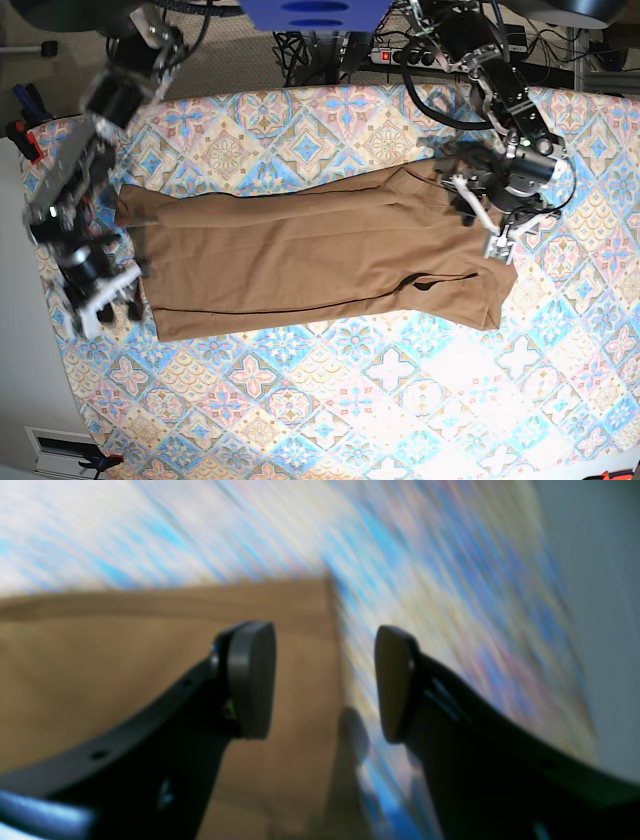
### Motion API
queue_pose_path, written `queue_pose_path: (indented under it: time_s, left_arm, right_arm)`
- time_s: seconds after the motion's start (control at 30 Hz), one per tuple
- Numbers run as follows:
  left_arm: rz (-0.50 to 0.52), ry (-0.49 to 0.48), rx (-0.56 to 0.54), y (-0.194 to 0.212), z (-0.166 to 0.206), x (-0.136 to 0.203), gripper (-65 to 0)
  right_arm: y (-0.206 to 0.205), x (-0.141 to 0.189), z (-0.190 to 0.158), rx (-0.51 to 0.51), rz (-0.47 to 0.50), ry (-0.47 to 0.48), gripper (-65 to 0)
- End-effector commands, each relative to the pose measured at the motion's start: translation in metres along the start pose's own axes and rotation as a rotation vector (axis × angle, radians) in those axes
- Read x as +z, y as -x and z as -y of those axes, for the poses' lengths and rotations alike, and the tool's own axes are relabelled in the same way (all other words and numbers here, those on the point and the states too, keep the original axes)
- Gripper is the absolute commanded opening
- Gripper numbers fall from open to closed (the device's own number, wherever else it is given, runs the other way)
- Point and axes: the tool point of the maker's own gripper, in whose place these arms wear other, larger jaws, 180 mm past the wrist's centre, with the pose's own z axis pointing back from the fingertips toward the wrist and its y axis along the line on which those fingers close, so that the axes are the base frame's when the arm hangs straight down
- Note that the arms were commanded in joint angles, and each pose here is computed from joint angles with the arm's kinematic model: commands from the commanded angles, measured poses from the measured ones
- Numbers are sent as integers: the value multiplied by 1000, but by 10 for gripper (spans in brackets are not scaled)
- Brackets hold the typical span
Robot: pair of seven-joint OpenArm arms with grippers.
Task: Layout the t-shirt on the table in an organized manner, then fold the t-shirt properly
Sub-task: 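Grasp the hem edge with the right gripper and pull it straight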
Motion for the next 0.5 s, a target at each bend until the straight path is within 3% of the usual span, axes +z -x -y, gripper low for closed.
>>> queue_pose_path:
  time_s: [0.0,0.13,0.23,0.47]
  left_arm:
    - [49,-13,-12,-14,-6,4,-325]
    - [29,-40,-32,-8,-17,6,-325]
    - [18,-64,-16,-3,-27,8,-325]
    - [4,-105,21,6,-43,13,-325]
  right_arm:
    - [-10,-2,7,14,14,8,-341]
    - [-7,-30,2,3,-36,-53,-341]
    - [-16,-52,4,-33,-11,-84,-341]
    - [4,-89,5,-97,-45,-139,-341]
